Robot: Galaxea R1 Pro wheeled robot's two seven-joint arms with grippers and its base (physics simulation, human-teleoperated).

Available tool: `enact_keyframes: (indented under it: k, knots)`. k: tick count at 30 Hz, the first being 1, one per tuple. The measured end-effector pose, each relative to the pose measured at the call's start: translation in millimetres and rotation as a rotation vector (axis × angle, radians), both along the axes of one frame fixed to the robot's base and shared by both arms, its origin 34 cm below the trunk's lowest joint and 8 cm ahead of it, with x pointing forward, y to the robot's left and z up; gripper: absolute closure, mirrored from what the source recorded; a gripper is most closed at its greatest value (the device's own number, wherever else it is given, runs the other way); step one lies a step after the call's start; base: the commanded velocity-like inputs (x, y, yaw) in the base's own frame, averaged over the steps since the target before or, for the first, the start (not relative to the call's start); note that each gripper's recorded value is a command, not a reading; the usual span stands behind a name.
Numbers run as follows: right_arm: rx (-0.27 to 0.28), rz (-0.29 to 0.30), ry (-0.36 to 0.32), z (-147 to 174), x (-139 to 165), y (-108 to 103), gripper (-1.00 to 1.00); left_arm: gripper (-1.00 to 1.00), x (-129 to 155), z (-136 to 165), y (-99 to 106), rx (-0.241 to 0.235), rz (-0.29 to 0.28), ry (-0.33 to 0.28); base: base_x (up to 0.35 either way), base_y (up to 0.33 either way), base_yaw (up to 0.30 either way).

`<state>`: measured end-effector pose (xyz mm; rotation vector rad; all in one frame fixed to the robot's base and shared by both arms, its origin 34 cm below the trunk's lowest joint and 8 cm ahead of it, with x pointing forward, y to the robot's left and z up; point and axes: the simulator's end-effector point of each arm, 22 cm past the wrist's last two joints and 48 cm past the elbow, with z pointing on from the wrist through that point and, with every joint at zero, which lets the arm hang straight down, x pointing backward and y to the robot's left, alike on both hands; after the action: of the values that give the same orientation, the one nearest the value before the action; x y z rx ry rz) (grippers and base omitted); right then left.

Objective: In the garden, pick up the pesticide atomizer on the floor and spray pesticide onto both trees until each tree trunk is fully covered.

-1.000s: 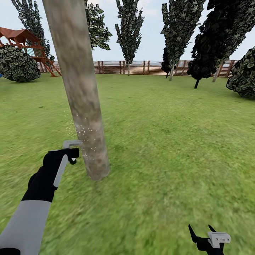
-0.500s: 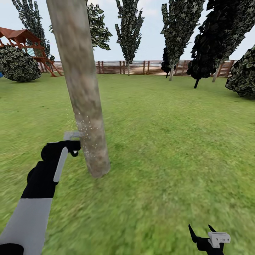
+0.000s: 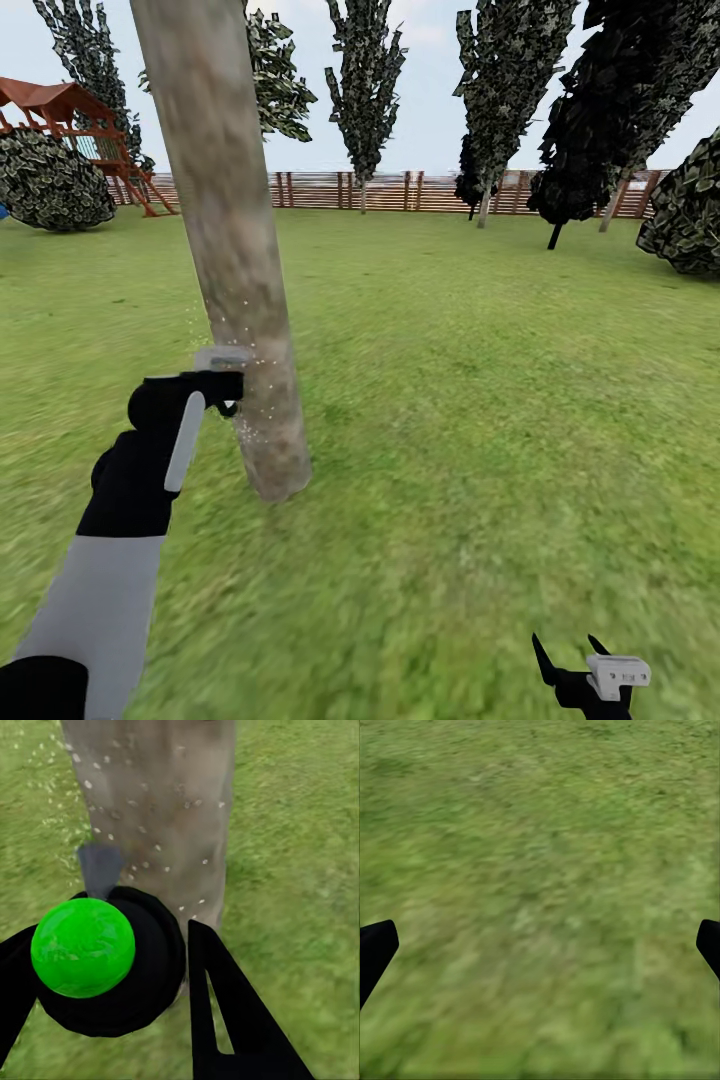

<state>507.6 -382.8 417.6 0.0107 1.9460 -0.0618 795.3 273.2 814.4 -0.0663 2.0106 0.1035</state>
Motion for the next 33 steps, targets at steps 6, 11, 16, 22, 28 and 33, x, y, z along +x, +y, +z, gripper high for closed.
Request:
enact_keyframes:
  k: [6,11,16,22,28,33]
  knots:
    - [0.000,-0.001,0.000,-0.1,-0.1,-0.1,-1.00,1.00,-18.8,-40.4,3.5,0.012,-0.004,0.051,0.000,0.000,0.000]
    - [-0.003,-0.001,-0.001,0.8,0.2,-1.5,-1.00,1.00,-44.8,-130.2,11.1,0.020,0.027,0.165,0.000,0.000,0.000]
    - [-0.003,-0.001,-0.001,0.8,0.1,-1.8,-1.00,1.00,-41.2,-231.0,21.2,0.004,0.070,0.181,0.000,0.000,0.000]
    - [-0.002,0.000,-0.001,0.6,0.1,-1.1,-1.00,1.00,-58.5,-275.4,22.9,0.000,0.081,0.194,0.016,-0.009,0.000]
    - [0.000,0.000,-0.001,0.5,0.1,-0.2,-1.00,1.00,-66.6,-287.7,35.5,0.022,0.128,0.121,0.203,-0.158,0.000]
    - [0.008,0.001,0.004,-2.4,-1.1,2.7,-1.00,1.00,-67.7,-290.6,24.9,0.015,0.128,0.123,0.052,-0.260,0.000]
